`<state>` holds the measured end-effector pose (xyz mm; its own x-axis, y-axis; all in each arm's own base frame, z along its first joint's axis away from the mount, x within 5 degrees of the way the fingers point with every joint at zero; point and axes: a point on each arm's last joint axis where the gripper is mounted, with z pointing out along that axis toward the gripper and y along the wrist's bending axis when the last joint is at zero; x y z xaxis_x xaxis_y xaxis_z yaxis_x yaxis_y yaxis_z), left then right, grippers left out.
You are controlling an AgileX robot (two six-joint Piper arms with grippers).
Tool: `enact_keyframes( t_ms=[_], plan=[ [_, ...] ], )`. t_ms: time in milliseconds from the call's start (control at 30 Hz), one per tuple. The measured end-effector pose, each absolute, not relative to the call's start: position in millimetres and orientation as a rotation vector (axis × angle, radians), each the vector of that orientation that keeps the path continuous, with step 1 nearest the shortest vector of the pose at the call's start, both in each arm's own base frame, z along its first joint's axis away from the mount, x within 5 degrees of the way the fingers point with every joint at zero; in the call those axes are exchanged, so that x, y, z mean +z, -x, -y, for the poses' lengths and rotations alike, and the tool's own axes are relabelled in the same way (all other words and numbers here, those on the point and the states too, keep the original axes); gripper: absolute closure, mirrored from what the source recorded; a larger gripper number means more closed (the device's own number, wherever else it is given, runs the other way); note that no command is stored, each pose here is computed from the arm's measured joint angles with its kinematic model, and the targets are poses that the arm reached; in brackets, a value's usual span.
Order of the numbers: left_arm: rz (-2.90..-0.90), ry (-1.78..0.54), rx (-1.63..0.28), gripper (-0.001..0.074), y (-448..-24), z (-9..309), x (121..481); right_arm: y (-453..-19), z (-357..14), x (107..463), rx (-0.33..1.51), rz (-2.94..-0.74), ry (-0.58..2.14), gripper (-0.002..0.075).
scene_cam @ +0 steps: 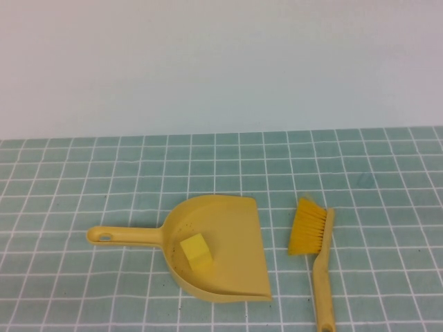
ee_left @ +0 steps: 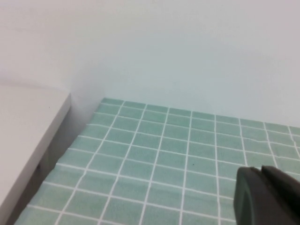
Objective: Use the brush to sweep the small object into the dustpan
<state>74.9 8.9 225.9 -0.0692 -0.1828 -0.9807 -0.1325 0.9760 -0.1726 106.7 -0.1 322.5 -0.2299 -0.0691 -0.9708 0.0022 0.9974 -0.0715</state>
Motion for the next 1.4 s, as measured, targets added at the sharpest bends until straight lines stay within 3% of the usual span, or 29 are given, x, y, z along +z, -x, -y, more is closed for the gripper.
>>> enact_keyframes(
  t_ms=[433,667,767,1400],
  plan=[
    [-1.708,0.204,-0.04,0.0735,-59.4,-5.0,217.5,-63.3,3.5,247.7,-0.081,-1.705,0.059,0.0727],
    [-1.659,0.206,-0.041,0.0735,-55.0,-4.9,184.5,-53.7,3.6,216.2,-0.07,-1.675,0.055,0.0727],
    [-1.756,0.197,-0.037,0.0735,-53.7,-4.2,177.6,-53.6,3.4,203.0,-0.067,-1.687,0.057,0.0727],
    [-1.834,0.133,-0.1,0.0735,-52.3,0.6,171.8,-55.8,-2.3,185.2,-0.049,-1.714,0.142,0.0727]
  ],
)
